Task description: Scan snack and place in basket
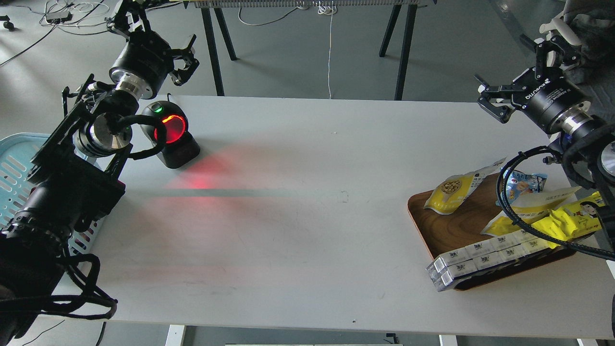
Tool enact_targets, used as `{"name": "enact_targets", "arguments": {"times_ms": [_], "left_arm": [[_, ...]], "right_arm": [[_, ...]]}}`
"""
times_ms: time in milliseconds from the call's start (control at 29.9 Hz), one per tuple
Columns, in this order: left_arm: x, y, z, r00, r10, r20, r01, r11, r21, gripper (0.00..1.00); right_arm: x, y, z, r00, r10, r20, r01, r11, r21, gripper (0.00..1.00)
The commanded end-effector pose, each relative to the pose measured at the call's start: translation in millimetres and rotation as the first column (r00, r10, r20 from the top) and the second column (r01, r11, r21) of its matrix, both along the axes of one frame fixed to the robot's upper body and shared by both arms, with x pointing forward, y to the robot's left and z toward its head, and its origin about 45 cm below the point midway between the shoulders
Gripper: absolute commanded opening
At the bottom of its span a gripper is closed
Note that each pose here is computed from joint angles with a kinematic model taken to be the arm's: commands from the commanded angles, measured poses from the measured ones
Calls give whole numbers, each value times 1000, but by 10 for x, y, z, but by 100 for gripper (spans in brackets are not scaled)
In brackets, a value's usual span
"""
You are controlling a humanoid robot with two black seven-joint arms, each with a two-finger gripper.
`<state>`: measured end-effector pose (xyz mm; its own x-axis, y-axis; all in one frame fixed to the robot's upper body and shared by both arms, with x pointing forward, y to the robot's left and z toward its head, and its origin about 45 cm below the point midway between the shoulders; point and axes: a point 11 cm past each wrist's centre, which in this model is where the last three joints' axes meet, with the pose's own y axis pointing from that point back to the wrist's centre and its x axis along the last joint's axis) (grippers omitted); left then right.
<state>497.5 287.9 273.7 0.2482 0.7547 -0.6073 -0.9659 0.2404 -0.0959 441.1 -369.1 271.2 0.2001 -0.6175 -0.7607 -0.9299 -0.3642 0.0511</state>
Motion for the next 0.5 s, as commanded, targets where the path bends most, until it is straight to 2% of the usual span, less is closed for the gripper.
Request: {"name": "enact_targets", "arguments": {"times_ms": [0, 134, 468], "left_arm": [[6, 28, 14, 1000, 22, 4, -22, 1000, -3, 100], [13, 102, 60, 999, 52, 16, -52, 999, 2, 100], [12, 63, 57, 999, 30, 13, -30, 999, 11, 100]], "right_arm": [[6, 6, 9, 1000, 3, 2, -3, 1000, -4, 99], [8, 13, 19, 1000, 6, 3, -6, 1000, -5, 99], [75, 12, 58, 1000, -21, -23, 21, 1000, -13, 99]]}}
